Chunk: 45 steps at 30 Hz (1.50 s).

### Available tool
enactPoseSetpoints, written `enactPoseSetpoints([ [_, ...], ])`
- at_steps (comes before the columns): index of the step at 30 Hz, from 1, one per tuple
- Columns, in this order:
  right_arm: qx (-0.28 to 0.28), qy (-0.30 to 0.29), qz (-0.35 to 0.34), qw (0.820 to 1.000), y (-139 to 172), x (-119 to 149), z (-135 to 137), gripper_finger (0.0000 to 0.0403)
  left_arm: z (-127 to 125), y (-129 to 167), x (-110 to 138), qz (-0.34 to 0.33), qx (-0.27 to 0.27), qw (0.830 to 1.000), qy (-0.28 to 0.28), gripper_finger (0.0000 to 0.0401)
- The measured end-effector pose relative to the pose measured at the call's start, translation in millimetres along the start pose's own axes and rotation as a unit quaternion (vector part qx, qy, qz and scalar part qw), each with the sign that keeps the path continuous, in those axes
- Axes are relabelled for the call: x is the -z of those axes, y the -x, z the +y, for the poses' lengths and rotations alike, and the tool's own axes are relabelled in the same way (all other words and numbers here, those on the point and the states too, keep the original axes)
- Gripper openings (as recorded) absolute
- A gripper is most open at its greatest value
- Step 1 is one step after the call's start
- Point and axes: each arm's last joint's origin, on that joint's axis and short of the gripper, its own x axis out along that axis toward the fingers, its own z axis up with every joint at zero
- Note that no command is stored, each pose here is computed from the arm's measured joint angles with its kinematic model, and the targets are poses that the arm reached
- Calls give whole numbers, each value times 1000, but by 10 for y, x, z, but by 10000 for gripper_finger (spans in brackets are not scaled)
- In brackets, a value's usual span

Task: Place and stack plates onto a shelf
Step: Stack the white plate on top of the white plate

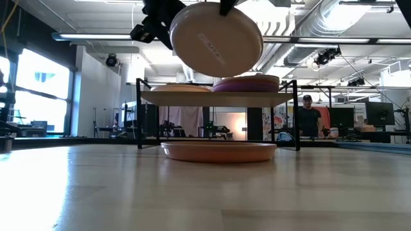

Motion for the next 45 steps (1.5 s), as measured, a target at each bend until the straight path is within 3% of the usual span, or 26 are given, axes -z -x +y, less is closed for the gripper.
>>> enactPoseSetpoints([
  [14,26,-13,1,1000,0,5,-14,0,0,-1,2,2,2,1000,0,82],
  [29,21,-19,-10,1000,1,-15,-9,0,-8,-3,-5,1,8,1000,-4,6],
  [41,19,-33,-16,999,1,-27,-13,0,-12,-6,0,-15,-13,1000,-16,2],
  [45,17,-37,-15,999,1,-27,-13,17,-12,-7,4,-16,-18,1000,-19,1],
])
